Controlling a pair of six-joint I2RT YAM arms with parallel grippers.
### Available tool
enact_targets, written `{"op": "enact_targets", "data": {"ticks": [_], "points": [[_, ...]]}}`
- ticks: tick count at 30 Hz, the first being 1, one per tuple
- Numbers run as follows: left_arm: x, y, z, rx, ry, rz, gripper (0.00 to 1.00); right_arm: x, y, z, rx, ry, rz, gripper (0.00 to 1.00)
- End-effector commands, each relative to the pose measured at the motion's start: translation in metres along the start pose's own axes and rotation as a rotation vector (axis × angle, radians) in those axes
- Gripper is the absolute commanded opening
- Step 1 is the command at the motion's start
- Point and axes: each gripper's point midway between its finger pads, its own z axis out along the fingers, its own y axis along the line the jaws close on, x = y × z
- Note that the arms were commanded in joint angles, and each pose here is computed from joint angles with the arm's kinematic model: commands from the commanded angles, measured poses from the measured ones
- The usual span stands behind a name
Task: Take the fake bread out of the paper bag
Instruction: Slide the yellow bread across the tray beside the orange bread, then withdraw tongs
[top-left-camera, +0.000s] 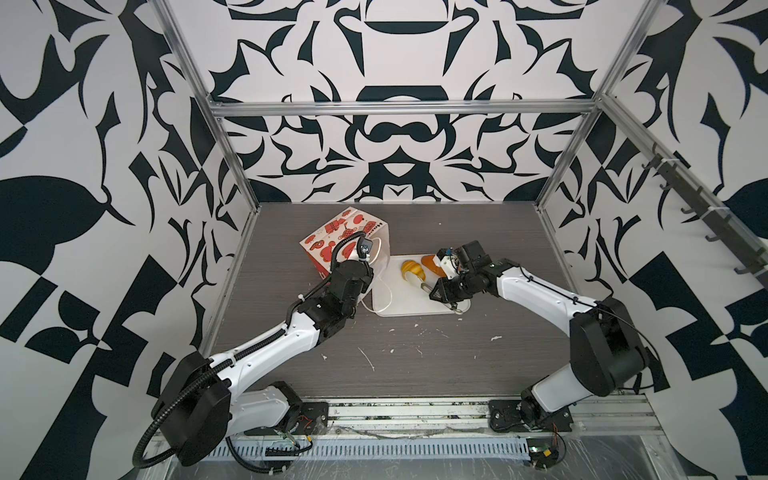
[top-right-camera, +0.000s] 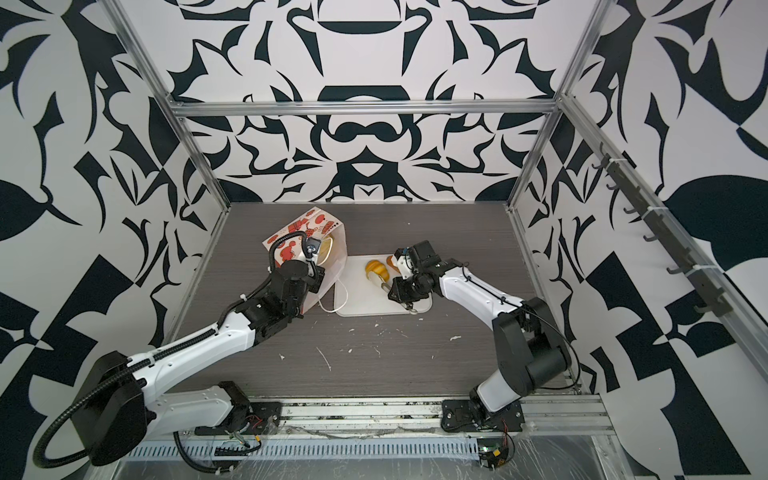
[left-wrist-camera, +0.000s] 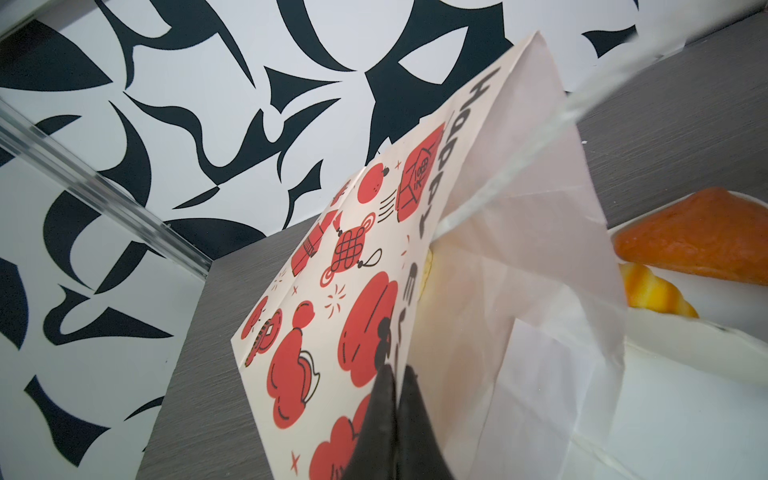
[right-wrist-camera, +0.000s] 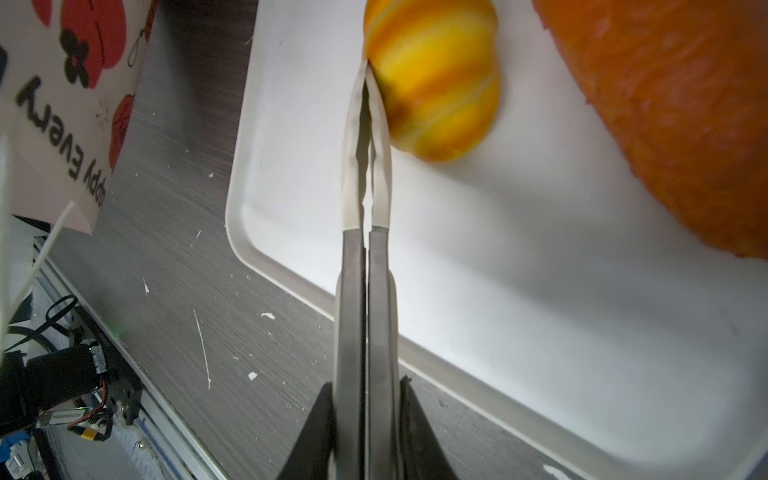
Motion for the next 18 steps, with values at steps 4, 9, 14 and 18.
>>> {"op": "enact_targets", "data": {"ticks": [4, 9, 14, 18], "points": [[-0.004, 0.004, 0.000, -0.016, -0.012, -0.023, 0.00, -0.025, 0.003, -0.004, -0.033, -0.080, 0.001, 0.21], [-0.006, 0.000, 0.001, 0.003, -0.009, -0.014, 0.00, -0.031, 0.026, -0.029, -0.108, -0.146, -0.014, 0.22], [-0.006, -0.010, 0.008, 0.033, 0.008, -0.006, 0.00, -0.021, 0.030, -0.064, -0.067, -0.213, -0.009, 0.24], [-0.003, -0.024, 0.020, 0.066, 0.030, 0.004, 0.00, -0.008, 0.042, -0.083, -0.108, -0.226, 0.018, 0.24]]}}
